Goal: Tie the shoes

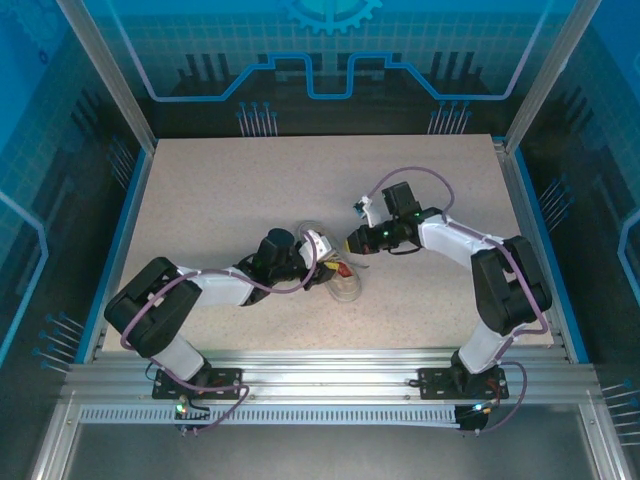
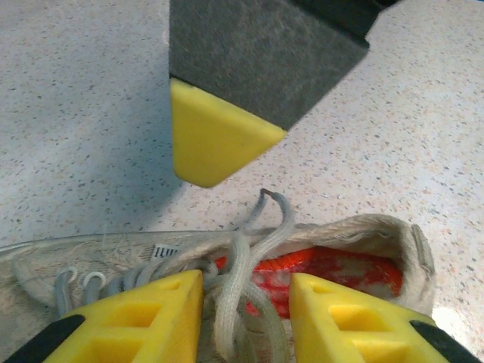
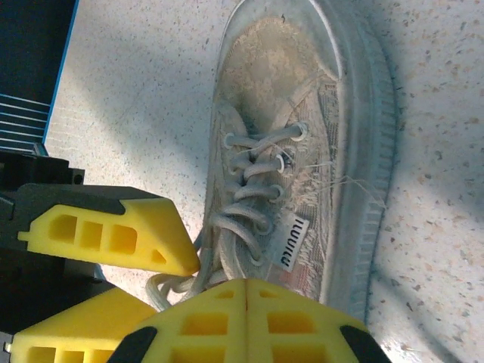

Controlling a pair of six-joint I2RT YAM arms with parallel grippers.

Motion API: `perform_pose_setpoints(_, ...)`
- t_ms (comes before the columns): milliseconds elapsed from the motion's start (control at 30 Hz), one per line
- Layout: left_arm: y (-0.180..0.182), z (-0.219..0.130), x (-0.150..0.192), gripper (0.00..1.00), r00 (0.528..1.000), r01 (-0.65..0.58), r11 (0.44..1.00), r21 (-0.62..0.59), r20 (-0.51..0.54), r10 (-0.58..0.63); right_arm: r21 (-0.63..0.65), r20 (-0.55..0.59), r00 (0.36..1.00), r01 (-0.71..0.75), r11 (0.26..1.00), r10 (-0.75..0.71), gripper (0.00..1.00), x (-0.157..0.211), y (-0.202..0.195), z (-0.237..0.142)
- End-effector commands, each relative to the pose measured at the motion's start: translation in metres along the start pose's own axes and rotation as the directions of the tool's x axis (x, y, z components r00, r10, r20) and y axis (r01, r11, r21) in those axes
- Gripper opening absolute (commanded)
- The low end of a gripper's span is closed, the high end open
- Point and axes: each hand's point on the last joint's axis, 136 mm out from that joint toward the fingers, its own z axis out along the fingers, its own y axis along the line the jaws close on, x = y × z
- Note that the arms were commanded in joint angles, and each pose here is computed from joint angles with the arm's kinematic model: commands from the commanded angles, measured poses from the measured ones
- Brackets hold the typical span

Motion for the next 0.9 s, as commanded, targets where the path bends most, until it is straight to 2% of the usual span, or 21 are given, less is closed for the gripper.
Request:
perform_pose_setpoints(0,-0.007,0.003,-0.002,0.34,0.999,-0.053,0.997,0.062,-0.001,0.053,-0.016,-0.037,0.998,0.05,0.999,-0.05,0.06,0.002,0.005,-0.01)
perform_pose_setpoints(200,-0.005,0.009,0.004,0.25,0.996,-0.08,0.995,0.063,-0.034,0.082,0.019,-0.059,0.996,0.069,0.997,-0.067,0.12,0.011,0.002,-0.022)
perform_pose_setpoints(400,0.009,0.01,0.008,0.19,0.991,-0.115,0.993,-0.006,-0.069,0.115,0.015,-0.057,0.996,0.065,0.998,-0.064,0.2,0.008,0.002,-0.023)
perform_pose_setpoints(433,0.01,0.01,0.009,0.2,0.99,-0.125,0.992,-0.018,-0.072,0.123,0.013,-0.058,0.996,0.065,0.998,-0.064,0.21,0.008,0.003,-0.022)
perform_pose_setpoints(567,0.013,0.006,0.01,0.37,0.985,-0.157,0.986,-0.047,-0.084,0.153,0.011,-0.059,0.996,0.061,0.998,-0.06,0.23,0.003,0.003,-0.021)
perform_pose_setpoints(867,0.006,0.013,0.017,0.38,0.974,-0.191,0.981,-0.009,-0.128,0.189,0.017,-0.09,0.995,0.035,0.999,-0.034,0.24,0.007,-0.003,-0.016)
